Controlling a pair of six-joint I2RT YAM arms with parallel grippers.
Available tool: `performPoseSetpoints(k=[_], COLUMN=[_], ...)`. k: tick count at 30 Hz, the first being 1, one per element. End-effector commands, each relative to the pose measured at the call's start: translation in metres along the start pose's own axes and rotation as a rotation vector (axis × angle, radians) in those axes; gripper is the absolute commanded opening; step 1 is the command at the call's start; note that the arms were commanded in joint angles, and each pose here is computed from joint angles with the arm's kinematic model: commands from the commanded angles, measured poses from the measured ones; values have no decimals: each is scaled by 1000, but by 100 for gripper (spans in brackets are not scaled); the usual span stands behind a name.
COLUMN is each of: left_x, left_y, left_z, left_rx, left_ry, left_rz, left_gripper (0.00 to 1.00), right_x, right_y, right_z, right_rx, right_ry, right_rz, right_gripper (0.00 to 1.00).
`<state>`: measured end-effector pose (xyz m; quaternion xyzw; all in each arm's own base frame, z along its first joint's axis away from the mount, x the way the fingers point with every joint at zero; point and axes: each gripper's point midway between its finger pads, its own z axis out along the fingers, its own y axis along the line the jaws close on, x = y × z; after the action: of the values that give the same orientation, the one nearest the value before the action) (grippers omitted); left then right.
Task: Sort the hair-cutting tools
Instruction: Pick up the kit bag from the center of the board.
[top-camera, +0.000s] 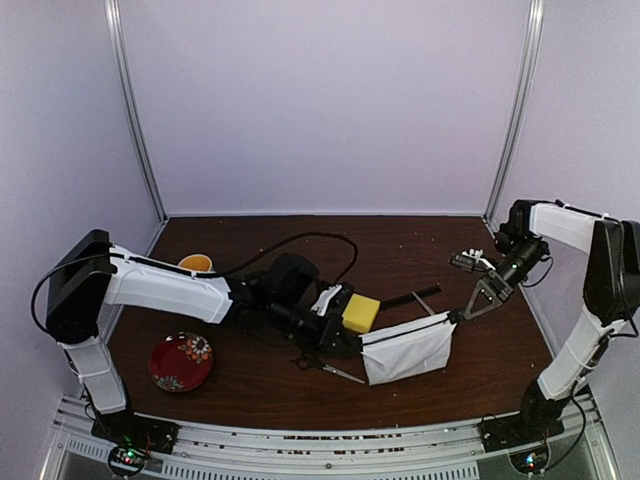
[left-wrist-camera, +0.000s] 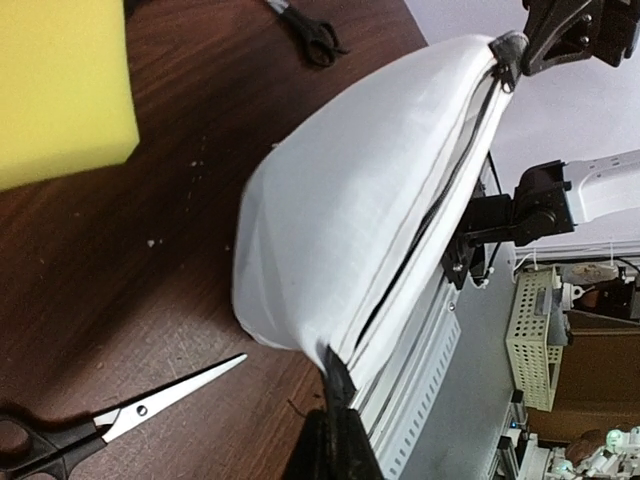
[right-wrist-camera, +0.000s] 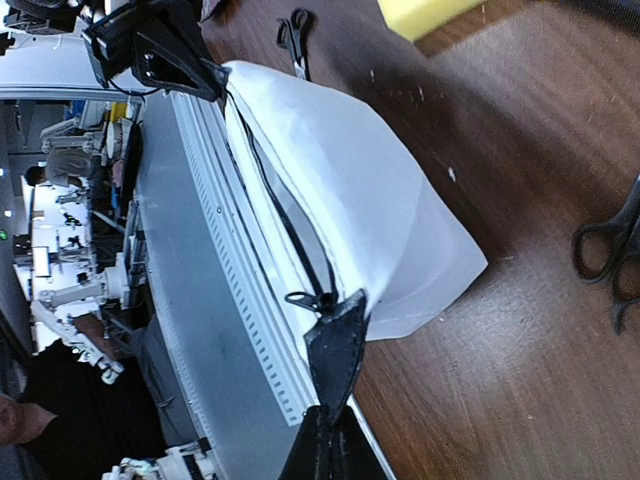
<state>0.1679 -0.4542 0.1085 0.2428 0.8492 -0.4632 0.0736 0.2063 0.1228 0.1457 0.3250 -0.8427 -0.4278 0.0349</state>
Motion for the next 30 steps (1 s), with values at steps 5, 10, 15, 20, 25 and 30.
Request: performPoseSetpoints(k=[5, 10, 15, 20, 25, 30], left_x=[-18, -50, -81, -77, -45, -43], left_y=[-8, -84, -71, -44, -58, -54], left_z=[-36, -49, -63, -59, -38, -34], left_rx=[-77, 58, -56, -42, 27, 8], left_ry=[-35, -98, -141, -144, -59, -30], left_rz=[132, 272, 275, 211, 224, 235], left_gripper=[0, 0, 0, 0, 0, 0], right_x=[-16, -20, -43, -36, -24, -23], right_y=[16, 53, -12, 28, 19, 13], right_z=[-35, -34, -50, -41, -39, -33], right_rx=[182, 112, 395, 180, 278, 246], right_ry=[-119, -152, -199, -164, -156, -136], right_rz=[-76, -185, -91, -132, -152, -127], right_gripper=[0, 0, 0, 0, 0, 0])
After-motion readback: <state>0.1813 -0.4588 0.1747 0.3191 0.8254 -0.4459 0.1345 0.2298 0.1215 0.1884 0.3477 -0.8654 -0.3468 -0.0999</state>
